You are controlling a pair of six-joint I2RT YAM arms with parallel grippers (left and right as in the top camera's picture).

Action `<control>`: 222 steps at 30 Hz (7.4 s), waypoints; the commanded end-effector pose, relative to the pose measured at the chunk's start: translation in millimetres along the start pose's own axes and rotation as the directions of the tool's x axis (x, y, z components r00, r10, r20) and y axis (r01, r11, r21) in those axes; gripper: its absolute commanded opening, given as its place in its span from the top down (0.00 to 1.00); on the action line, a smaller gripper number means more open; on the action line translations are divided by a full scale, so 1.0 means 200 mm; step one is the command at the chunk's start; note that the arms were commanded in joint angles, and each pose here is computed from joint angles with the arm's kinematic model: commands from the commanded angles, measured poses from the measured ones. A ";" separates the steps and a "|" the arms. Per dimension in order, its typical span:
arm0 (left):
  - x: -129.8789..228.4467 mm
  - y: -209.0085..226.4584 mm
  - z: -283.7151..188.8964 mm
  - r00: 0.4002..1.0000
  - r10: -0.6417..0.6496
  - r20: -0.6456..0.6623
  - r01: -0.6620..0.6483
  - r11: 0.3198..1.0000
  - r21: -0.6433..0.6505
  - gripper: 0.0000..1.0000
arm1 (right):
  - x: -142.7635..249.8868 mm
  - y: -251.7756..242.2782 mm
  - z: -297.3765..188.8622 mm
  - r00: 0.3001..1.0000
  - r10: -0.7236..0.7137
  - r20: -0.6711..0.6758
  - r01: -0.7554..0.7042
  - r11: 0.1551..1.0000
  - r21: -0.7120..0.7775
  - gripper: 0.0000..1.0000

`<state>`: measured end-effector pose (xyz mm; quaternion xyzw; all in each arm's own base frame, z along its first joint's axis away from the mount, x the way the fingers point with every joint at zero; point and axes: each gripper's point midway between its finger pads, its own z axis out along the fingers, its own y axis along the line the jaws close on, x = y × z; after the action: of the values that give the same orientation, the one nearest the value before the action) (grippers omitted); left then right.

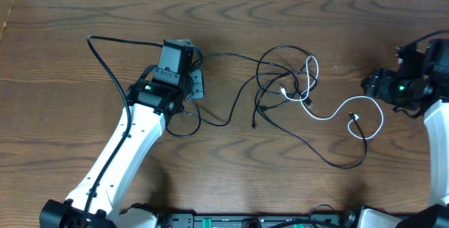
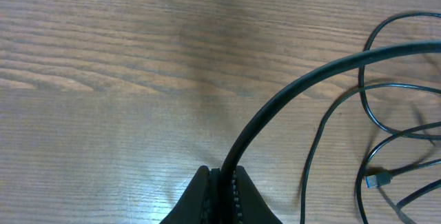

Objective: Untangle cables

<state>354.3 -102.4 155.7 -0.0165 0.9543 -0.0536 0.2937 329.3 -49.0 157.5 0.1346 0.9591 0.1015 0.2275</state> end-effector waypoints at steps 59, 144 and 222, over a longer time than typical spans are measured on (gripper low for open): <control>0.00 0.01 0.00 1.000 0.010 -0.002 -0.010 1.000 -0.017 0.93 | 0.09 0.71 0.47 0.931 -0.363 -0.029 0.352 0.917 -0.187 0.23; 0.00 0.01 0.00 1.000 0.010 -0.002 -0.010 1.000 -0.017 0.93 | -0.01 0.33 0.03 0.995 -0.095 -0.037 0.090 0.989 -0.117 0.27; 0.00 0.01 0.00 1.000 0.010 -0.002 -0.010 1.000 -0.017 0.92 | -0.69 -0.11 -0.84 0.611 -0.251 0.751 -0.111 0.912 0.394 0.99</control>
<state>353.1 -102.1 154.6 -0.0157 0.9553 -0.0523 0.2906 372.6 -105.3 336.0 0.1494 0.7898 -0.1334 0.5797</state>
